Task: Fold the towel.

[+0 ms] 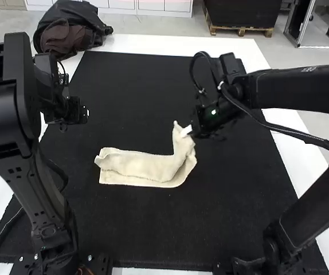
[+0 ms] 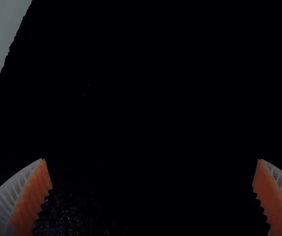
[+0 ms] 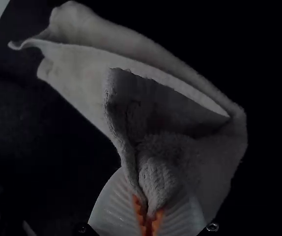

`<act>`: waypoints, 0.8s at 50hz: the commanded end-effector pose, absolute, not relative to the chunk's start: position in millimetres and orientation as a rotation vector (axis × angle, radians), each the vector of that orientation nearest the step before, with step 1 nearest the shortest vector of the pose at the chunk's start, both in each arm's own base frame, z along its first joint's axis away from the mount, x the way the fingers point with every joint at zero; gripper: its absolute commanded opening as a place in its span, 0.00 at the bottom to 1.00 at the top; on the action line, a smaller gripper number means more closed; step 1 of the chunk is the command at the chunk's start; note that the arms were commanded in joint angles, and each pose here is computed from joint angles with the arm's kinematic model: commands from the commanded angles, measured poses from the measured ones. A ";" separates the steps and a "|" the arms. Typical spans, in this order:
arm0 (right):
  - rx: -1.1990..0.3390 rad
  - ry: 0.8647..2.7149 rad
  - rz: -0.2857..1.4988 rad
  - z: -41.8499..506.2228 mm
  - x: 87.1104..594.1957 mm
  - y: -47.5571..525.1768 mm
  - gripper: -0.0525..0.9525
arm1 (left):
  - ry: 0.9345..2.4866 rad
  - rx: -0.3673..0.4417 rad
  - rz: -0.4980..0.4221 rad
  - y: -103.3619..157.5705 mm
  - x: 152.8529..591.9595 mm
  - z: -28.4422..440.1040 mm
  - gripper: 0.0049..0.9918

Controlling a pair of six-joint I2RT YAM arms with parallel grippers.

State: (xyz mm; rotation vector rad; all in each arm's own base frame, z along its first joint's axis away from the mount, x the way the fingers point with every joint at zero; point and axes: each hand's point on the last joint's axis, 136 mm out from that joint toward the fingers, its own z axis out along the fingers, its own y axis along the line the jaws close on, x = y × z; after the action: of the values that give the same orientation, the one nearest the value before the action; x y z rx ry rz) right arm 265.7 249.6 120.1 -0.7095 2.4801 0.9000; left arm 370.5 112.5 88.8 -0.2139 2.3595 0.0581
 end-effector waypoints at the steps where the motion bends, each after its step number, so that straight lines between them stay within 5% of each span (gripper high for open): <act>1: -0.736 2.463 0.979 131.5 259.4 277.5 0.03 | 2.362 -0.244 0.066 114.3 370.0 85.6 0.97; 40: -1.004 2.375 1.111 123.3 236.4 397.2 0.03 | 2.336 -0.287 0.072 117.1 367.3 78.4 0.97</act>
State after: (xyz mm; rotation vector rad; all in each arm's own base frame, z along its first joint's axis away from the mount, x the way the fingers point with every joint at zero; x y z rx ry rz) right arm 238.1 377.0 110.8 -0.9749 2.4194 1.0597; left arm 366.9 114.4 79.8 -0.2675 2.3398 0.0645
